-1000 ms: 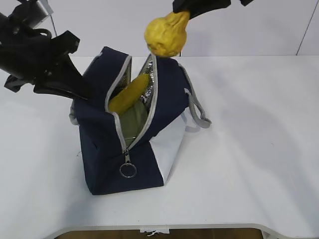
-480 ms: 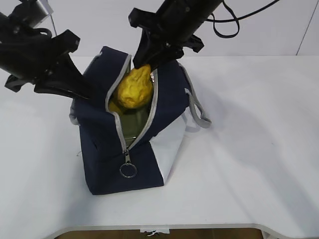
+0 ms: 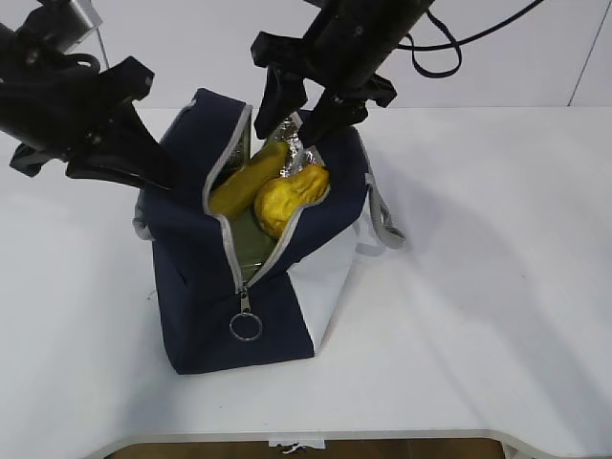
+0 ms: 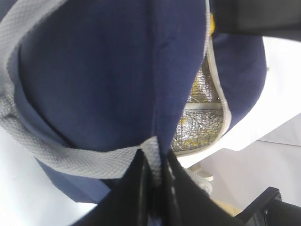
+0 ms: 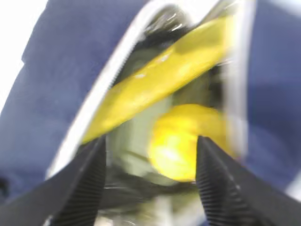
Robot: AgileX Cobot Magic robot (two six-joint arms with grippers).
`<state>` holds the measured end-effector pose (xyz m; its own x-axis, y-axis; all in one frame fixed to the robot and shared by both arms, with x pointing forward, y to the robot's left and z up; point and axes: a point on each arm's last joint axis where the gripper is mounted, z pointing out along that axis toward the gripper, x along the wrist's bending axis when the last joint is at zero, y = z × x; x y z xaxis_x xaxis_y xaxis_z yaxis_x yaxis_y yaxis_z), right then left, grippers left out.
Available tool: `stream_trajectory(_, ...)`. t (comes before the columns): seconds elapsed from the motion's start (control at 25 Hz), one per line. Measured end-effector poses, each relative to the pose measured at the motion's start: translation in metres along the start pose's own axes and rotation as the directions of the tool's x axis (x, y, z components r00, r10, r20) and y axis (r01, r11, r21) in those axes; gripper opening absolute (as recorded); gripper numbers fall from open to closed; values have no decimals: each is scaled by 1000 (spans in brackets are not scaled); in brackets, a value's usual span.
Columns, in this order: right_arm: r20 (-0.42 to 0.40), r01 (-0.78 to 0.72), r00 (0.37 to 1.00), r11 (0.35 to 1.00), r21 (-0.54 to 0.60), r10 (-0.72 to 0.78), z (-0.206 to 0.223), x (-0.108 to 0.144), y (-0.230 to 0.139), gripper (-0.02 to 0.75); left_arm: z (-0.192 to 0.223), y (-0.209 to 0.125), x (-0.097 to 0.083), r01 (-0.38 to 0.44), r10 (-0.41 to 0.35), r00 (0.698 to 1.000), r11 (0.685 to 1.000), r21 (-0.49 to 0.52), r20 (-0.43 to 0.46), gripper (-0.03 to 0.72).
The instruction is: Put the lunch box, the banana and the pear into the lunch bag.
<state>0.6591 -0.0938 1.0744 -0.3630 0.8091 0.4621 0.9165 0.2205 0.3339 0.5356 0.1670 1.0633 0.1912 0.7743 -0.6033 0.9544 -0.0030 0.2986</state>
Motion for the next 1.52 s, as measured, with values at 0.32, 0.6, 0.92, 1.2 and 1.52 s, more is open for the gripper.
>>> stream_trajectory(0.32,267,98,961,992,-77,-75,-48,-2,-3,475,0,0,0,-2,2,1000,1000,-2,-3,15)
stream_trajectory(0.6,330,1,944,999,48,-17,-21,-38,-23,476,0,0,0,-2,2,1000,1000,0,-3,15)
stream_trajectory(0.92,292,-83,955,994,76,58,-11,-52,-29,476,0,0,0,-3,3,1000,1000,3,-4,15)
stream_trajectory(1.2,249,-129,964,984,120,96,14,-61,-30,439,0,0,1,-4,4,1000,1000,3,-6,15)
stream_trajectory(1.52,228,-100,971,989,106,74,12,-58,-25,76,0,0,0,0,0,1000,1000,4,0,15)
